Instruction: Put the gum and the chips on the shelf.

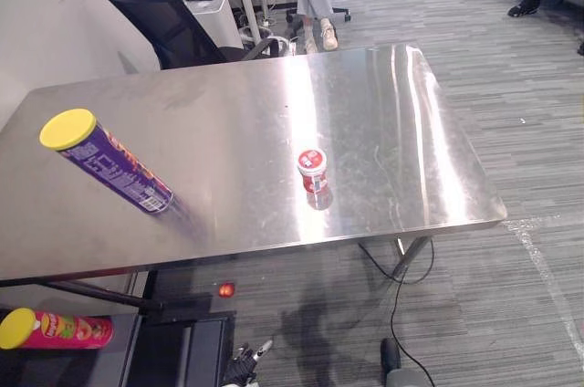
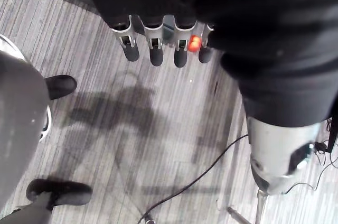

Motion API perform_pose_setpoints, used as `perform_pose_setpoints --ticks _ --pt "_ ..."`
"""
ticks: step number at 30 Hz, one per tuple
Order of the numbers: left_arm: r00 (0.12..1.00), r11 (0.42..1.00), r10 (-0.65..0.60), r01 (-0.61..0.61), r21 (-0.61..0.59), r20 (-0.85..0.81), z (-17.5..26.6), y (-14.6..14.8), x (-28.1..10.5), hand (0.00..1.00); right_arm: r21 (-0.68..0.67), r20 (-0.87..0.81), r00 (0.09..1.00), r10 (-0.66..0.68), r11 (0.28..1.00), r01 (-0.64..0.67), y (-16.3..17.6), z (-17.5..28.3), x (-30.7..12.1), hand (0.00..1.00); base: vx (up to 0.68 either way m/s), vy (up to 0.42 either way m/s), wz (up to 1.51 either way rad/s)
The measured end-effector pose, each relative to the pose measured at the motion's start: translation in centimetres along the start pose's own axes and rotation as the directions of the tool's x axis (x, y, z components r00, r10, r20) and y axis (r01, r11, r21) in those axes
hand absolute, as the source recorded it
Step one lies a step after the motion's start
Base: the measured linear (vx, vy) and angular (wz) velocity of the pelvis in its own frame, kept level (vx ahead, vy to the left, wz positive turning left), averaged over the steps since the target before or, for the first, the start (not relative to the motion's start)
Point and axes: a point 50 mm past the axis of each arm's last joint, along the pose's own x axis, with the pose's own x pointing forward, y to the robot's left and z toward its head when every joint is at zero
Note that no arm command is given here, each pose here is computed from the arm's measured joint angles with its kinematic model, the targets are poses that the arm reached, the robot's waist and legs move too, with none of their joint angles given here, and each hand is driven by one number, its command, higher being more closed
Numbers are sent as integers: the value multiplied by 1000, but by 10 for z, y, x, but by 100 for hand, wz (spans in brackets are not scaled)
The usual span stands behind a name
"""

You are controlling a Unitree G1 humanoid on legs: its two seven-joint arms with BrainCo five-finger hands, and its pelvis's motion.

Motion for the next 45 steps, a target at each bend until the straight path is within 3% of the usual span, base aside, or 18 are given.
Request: perform_pose_setpoints --ticks 3,7,11,15,18,26,45 --pt "1000 1000 1 -1 -1 -17 -6 2 -2 0 -29 131 986 99 995 -96 15 27 -7 0 -123 -66 -7" --pt "999 1000 -21 21 3 -27 -10 0 -4 0 -113 272 902 336 942 -317 38 58 -31 0 -67 -49 0" --pt "999 999 -45 46 20 -19 -7 -1 -3 0 -175 373 723 582 809 -561 60 83 -59 0 -28 -37 14" --pt "998 996 -61 61 59 3 -2 -4 -2 0 -150 383 590 710 679 -719 80 85 -77 0 -17 -34 28" --pt "998 996 -63 62 64 11 0 -5 -1 0 -132 391 493 777 578 -805 96 87 -91 0 -19 -26 21" --pt "999 996 -47 45 73 26 5 -6 1 0 -74 420 360 833 426 -901 130 89 -114 0 -36 -38 22" --pt "997 994 -53 46 99 64 15 -10 2 0 40 344 430 835 445 -895 171 68 -109 0 -37 -42 14"
